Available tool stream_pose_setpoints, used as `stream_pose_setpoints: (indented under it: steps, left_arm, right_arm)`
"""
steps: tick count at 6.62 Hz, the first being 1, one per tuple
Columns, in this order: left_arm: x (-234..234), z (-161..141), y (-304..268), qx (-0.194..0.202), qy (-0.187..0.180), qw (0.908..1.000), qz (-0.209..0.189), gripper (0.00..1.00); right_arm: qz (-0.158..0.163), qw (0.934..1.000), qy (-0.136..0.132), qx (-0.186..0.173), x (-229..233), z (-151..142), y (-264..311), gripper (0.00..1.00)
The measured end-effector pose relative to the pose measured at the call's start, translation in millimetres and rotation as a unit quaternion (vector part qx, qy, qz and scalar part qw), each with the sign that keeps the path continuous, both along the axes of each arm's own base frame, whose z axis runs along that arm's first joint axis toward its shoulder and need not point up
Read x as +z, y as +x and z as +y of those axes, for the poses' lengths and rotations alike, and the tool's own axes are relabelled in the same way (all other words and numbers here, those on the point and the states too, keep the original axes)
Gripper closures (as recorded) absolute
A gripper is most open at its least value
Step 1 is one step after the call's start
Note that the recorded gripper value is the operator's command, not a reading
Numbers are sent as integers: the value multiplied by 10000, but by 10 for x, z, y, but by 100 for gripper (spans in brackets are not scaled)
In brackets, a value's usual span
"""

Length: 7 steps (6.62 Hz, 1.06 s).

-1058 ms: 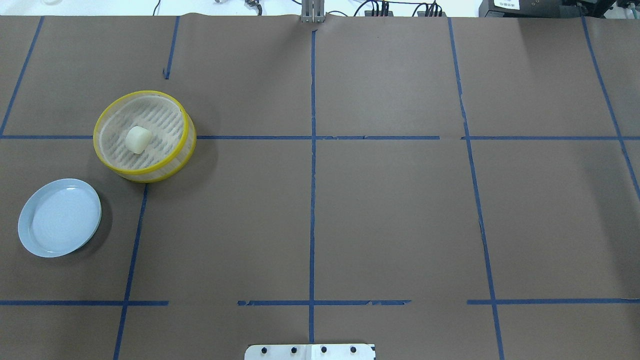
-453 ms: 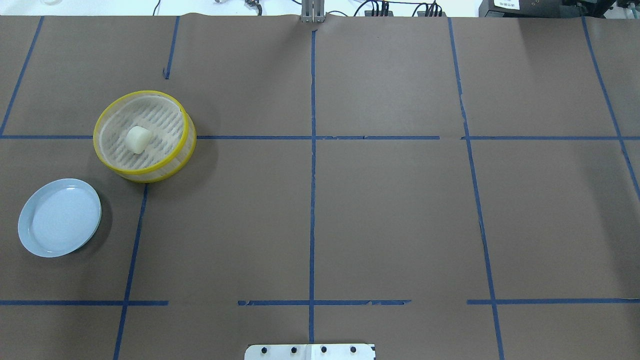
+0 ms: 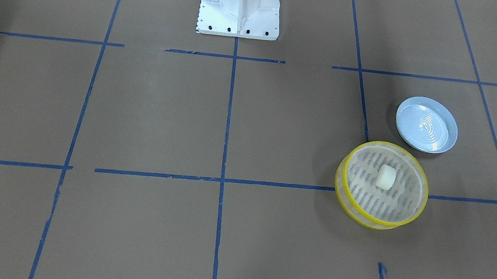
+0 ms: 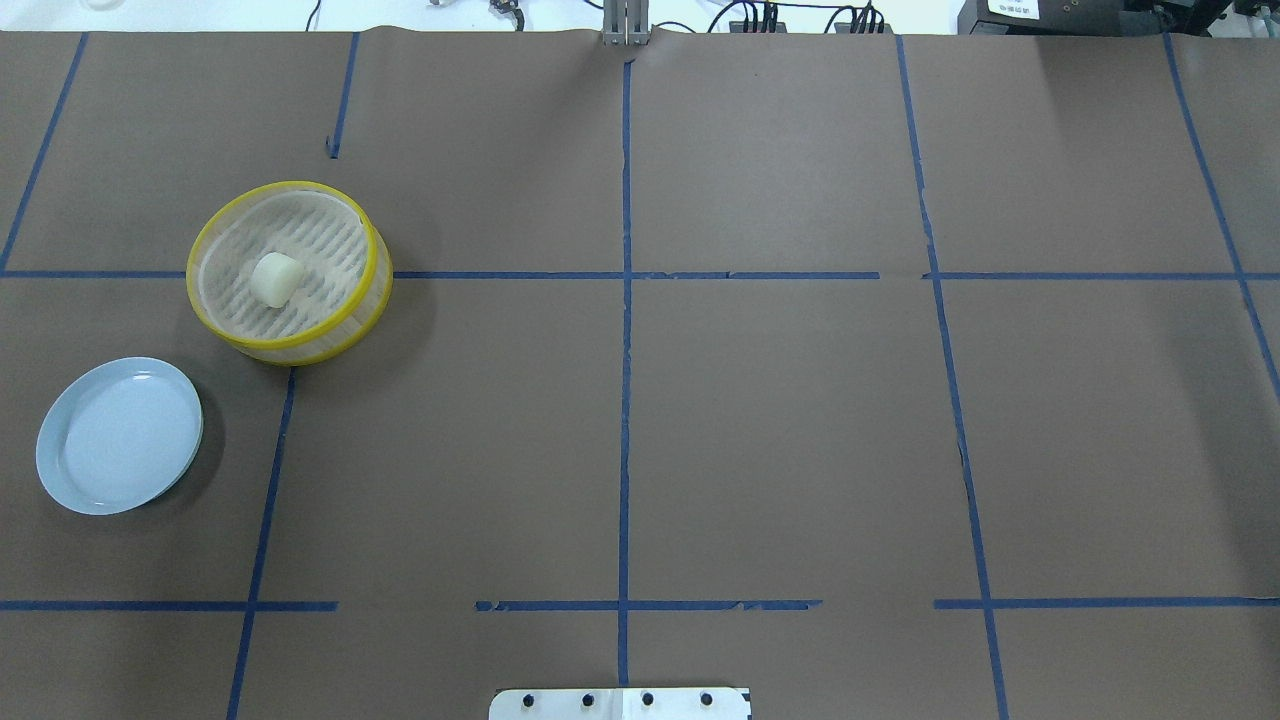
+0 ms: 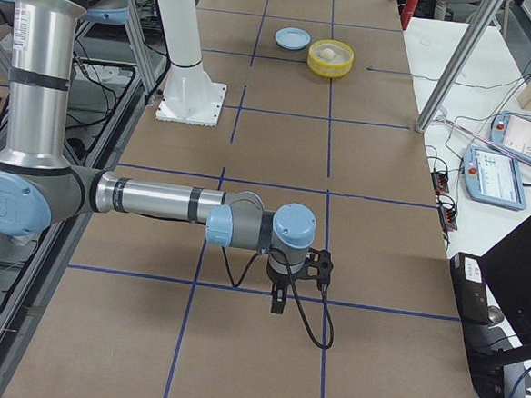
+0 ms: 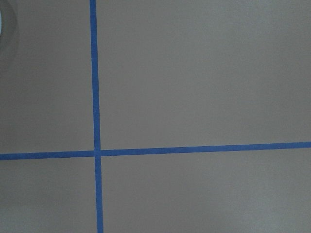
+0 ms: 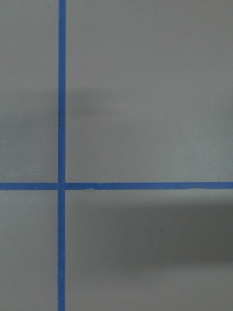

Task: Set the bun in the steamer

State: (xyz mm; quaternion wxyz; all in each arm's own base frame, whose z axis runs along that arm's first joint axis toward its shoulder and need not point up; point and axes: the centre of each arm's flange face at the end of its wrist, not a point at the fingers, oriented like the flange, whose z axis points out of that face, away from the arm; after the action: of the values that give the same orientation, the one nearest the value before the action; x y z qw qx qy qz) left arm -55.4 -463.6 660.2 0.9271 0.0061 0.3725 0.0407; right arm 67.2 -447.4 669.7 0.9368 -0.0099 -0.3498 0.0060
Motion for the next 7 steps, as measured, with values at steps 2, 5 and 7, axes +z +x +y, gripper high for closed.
stream_pose_setpoints:
  steps: [2, 5, 7]
  left_arm:
    - [-6, -5, -1, 16, 18, 10000, 0, 0]
    - [-4, -6, -1, 33, 42, 10000, -1, 0]
    - [0, -3, -6, 33, 57, 10000, 0, 0]
  right_arm:
    - [0, 10000, -1, 0, 1, 2, 0, 0]
    - [0, 10000, -4, 0, 4, 3, 0, 0]
    - [0, 10000, -2, 0, 2, 3, 0, 0]
